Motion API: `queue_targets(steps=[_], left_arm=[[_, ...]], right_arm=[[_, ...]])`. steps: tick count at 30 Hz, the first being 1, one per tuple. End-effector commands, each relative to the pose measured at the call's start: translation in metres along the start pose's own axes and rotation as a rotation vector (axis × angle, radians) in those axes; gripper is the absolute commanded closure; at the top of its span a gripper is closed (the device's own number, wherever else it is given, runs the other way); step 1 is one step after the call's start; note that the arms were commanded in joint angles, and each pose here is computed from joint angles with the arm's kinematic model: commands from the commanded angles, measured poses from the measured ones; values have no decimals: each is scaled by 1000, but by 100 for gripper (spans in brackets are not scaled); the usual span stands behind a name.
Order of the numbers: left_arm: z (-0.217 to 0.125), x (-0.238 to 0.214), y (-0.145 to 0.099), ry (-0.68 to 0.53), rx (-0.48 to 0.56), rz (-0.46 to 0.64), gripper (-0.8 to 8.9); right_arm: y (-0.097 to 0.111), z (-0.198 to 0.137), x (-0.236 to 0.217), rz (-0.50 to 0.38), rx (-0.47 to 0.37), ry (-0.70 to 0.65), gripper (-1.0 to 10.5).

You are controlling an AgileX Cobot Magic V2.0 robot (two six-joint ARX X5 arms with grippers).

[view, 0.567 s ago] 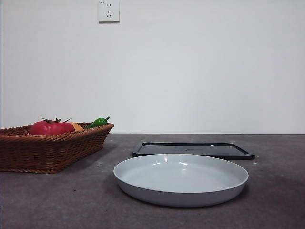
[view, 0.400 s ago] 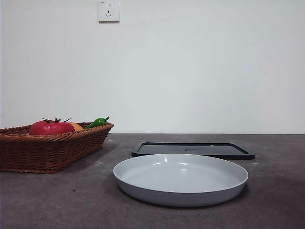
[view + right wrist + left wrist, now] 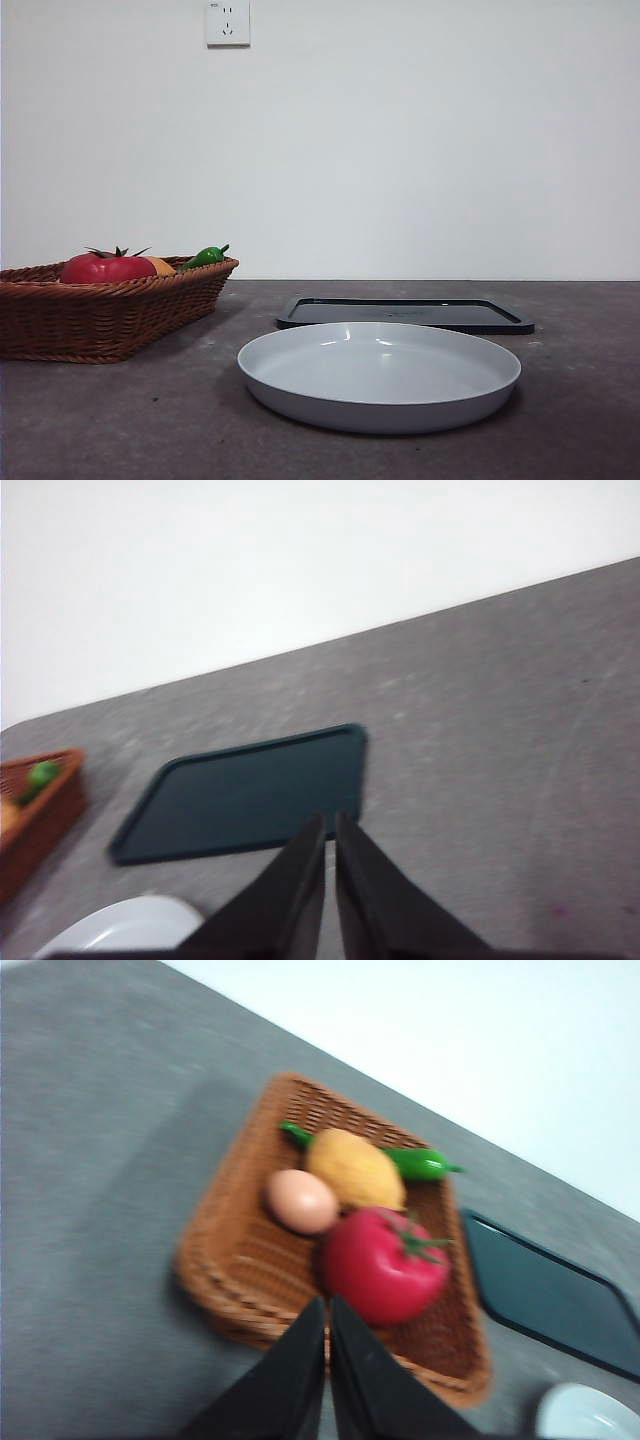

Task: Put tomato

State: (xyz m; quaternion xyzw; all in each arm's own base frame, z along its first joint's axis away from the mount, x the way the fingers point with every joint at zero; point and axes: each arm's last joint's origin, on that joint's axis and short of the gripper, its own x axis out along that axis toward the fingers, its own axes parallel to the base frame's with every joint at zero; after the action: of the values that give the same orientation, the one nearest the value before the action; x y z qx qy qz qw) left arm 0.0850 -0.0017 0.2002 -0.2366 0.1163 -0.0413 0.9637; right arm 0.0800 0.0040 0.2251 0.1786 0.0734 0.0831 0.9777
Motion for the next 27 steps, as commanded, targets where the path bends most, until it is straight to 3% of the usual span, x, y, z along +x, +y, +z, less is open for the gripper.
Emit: queue_targets(steps=[1,9,16,27], left_arm=[[14,-5,-10,19,17,-56,803],[43,-9,-28,202,134,-112,803],[72,-5,-46,328,172,-186,803],[107,3,-72,510,241,-238,803]], right_arm=[[7,14,-2,40,-25,32,940],[23,47,3,168,-53,268,940],[37,75,16,278,-41,408,940],[67,99,39,413,-115,632,940]])
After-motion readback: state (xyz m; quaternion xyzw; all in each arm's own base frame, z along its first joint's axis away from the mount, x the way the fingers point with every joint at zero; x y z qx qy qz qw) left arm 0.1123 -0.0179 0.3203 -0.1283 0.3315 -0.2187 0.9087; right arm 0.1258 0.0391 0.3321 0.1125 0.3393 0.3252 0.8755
